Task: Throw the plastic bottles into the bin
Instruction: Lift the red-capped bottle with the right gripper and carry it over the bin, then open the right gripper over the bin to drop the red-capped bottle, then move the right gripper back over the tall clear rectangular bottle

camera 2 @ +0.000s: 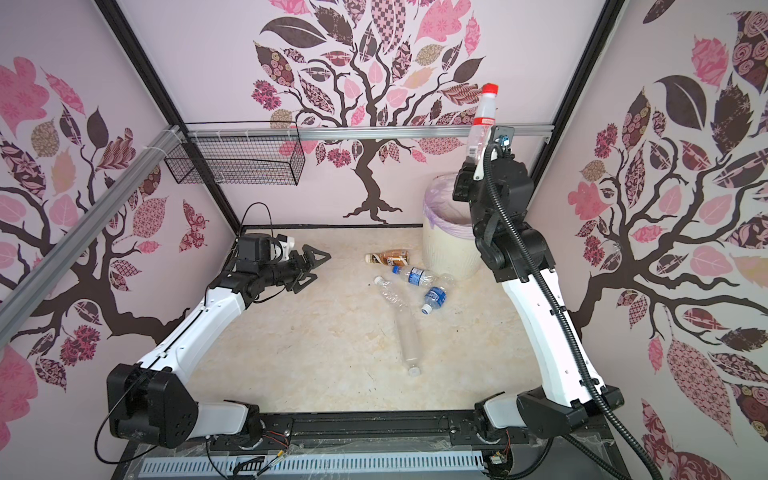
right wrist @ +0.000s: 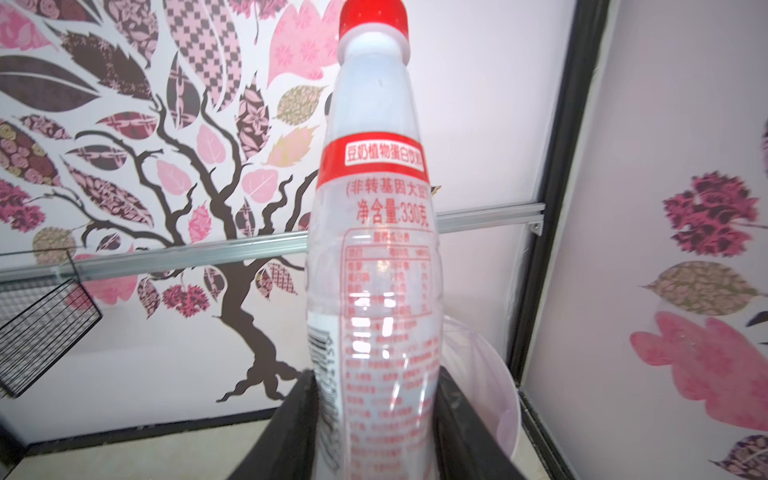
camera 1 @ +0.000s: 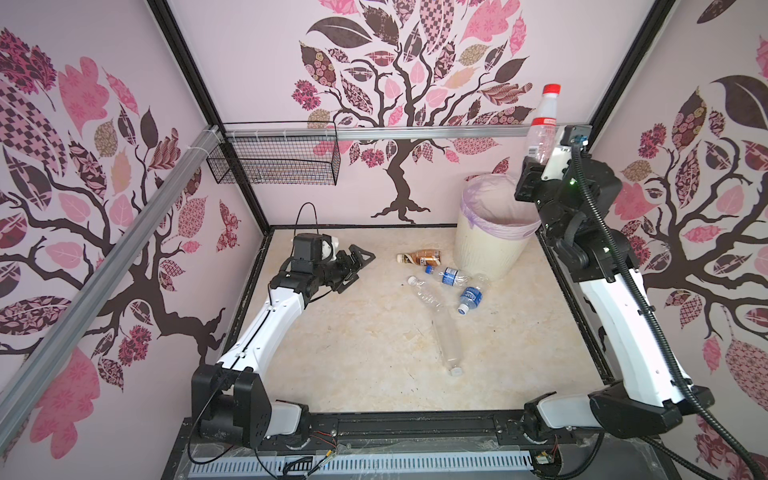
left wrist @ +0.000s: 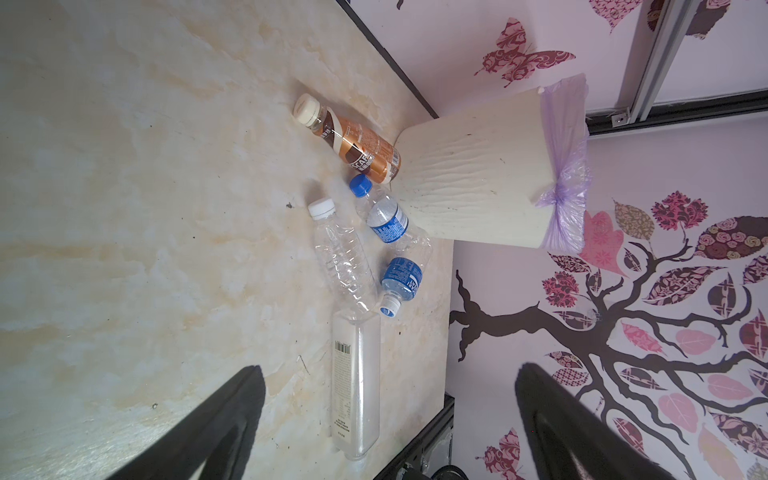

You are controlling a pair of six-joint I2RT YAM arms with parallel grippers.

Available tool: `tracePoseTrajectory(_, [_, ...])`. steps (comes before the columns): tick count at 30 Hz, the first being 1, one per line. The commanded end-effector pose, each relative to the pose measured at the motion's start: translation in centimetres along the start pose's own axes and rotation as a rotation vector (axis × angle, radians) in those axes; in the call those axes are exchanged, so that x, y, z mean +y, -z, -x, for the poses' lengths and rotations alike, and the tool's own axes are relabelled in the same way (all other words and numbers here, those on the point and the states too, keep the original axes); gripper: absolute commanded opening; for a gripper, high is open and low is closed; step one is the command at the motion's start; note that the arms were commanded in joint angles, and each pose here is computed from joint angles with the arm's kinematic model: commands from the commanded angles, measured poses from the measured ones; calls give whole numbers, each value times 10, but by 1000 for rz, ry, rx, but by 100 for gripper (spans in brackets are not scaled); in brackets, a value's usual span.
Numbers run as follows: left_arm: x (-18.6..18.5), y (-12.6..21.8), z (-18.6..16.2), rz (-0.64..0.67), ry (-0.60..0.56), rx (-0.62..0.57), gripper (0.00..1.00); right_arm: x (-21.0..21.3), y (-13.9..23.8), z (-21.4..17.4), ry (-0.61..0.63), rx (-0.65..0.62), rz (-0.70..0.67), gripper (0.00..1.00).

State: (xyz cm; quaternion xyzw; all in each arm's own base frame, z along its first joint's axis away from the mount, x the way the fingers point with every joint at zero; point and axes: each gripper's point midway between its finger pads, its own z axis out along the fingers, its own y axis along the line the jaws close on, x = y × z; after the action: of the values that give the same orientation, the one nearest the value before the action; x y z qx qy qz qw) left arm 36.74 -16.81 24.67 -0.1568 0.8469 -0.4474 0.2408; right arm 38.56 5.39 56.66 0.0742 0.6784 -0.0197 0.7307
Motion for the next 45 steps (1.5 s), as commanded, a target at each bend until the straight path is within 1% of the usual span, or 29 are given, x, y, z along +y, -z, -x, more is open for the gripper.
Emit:
tracePoseTrajectory(1, [-5,0,3,-10,-29,-8,98,-6,-29,-17,70,27,-89,46])
tracePoseTrajectory(5, [-2,-1,1,-5,-29,-2,98,-12,-81,-73,62,143,-102,46])
tracePoseTrajectory(7, [0,-1,-1,-2,-26,2,98,-17,-104,-104,65,225,-117,51])
tracePoseTrajectory(8, [-1,0,-1,-4,-28,2,98,-18,-109,-112,73,255,-125,56])
tracePoseTrajectory(10, [3,-1,-3,7,-30,5,98,-19,-112,-119,72,270,-135,79])
tracePoseTrajectory(12, [7,-3,-5,14,-30,10,98,-20,-110,-110,62,238,-136,91])
tracePoseTrajectory(14, [10,-5,-6,16,-28,20,98,-21,-106,-97,62,213,-138,99])
tracePoseTrajectory(16, [11,-7,-6,18,-22,28,98,-21,-101,-83,59,191,-132,99])
tracePoseTrajectory(19, [12,-9,-6,17,-17,28,98,-20,-96,-73,53,179,-120,99])
tracePoseTrajectory(31, [11,-8,-17,26,-26,46,98,-14,-83,-67,7,199,-63,99])
tracePoseTrajectory(35, [11,-10,-23,30,-26,66,98,-2,-77,-78,-2,227,-25,99])
tracePoseTrajectory(38, [12,-14,-30,37,-28,89,98,15,-70,-92,33,244,-4,99])
tracePoseTrajectory(42, [16,-16,-41,54,-18,107,98,49,-55,-120,83,287,60,99])
tracePoseTrajectory(45, [20,-15,-48,64,0,118,98,67,-44,-145,84,326,108,99])
